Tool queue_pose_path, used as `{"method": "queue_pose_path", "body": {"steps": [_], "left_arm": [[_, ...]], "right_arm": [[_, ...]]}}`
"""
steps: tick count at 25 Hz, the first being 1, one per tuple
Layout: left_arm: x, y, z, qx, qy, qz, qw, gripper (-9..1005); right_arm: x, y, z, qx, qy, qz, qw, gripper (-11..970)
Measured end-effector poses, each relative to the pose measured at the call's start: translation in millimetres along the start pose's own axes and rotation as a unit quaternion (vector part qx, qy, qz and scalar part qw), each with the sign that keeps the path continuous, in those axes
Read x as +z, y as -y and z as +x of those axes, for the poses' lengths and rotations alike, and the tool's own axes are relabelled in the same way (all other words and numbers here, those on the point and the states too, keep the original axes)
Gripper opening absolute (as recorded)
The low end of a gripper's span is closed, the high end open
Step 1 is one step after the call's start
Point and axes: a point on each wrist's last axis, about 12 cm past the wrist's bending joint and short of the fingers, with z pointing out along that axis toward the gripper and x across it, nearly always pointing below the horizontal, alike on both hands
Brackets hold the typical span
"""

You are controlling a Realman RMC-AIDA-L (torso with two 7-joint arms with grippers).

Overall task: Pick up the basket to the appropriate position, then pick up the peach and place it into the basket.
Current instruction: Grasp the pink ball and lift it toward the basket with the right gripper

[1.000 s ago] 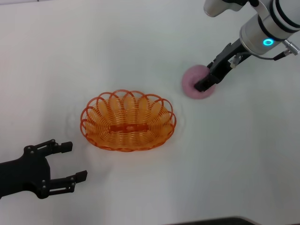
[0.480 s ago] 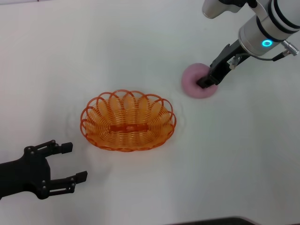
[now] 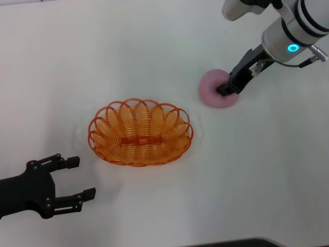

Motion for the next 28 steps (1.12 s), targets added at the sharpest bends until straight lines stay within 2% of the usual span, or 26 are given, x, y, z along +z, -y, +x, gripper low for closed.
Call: {"method": "queue_pose_path", "body": {"steps": [5,13,21,28], "left_arm": [[0,0.0,0,0.0,0.0,0.0,1.0,853],[0,0.0,0,-0.001,0.0,0.0,1.0,854],[0,-0.2,-1,0.0,0.0,0.001,1.0,854],[1,-0.7,-1,0.001,0.0,0.002,1.0,854]], "right_arm": [[0,0.0,0,0.0,0.0,0.0,1.0,267],[0,-0.1,0,-0.001,0.0,0.0,1.0,172],[-2,0.1,0,0.0,0.006,-0.002,1.0,156],[-31,-4.0,-7,0.008,0.103,-0.03,0.994,156]]}}
